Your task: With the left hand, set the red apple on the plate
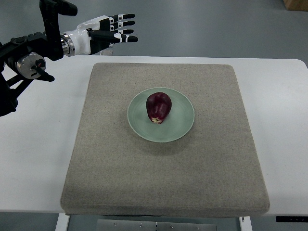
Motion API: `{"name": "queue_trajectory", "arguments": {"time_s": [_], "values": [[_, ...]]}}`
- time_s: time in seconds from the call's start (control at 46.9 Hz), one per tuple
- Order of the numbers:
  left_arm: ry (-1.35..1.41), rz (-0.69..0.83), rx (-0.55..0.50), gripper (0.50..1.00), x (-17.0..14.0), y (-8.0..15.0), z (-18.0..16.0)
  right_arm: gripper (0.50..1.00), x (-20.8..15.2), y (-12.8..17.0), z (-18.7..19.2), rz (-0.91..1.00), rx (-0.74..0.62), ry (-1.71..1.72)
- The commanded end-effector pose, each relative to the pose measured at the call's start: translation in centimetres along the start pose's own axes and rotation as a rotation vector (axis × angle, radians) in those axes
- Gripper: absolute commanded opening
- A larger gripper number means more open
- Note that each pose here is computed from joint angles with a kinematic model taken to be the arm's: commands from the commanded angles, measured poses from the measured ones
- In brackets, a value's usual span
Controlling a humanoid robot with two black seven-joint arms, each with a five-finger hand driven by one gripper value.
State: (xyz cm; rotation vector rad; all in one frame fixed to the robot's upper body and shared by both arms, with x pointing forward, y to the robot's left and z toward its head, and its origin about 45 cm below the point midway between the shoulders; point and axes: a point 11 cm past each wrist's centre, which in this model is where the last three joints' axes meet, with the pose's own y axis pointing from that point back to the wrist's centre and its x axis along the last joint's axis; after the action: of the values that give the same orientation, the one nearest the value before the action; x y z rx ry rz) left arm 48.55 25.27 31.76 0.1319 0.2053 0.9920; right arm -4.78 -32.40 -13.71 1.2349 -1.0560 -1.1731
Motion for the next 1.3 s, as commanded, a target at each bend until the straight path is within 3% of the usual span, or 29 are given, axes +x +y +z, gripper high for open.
{"name": "queue_trajectory", "arguments": {"time_s": [0.0, 0.171, 0.47, 1.28], "values": [[0.086, 0.019, -0.008, 0.999, 0.8, 0.4, -0.8, 0.964, 0.0, 0.0, 0.0, 0.000, 0.000, 0.000], [0.217, 0.078, -0.048, 0.999, 3.3, 1.7, -1.4, 0.964, 0.0, 0.0, 0.0, 0.000, 0.000, 0.000], [0.279, 0.106, -0.009, 0.999, 3.9, 2.6, -5.0, 0.964, 0.0, 0.0, 0.0, 0.000, 0.000, 0.000], [0.359, 0.117, -0.084, 0.999, 4.9, 3.4, -3.8, 0.964, -0.1, 0.0, 0.5, -0.004, -0.008, -0.001]]}}
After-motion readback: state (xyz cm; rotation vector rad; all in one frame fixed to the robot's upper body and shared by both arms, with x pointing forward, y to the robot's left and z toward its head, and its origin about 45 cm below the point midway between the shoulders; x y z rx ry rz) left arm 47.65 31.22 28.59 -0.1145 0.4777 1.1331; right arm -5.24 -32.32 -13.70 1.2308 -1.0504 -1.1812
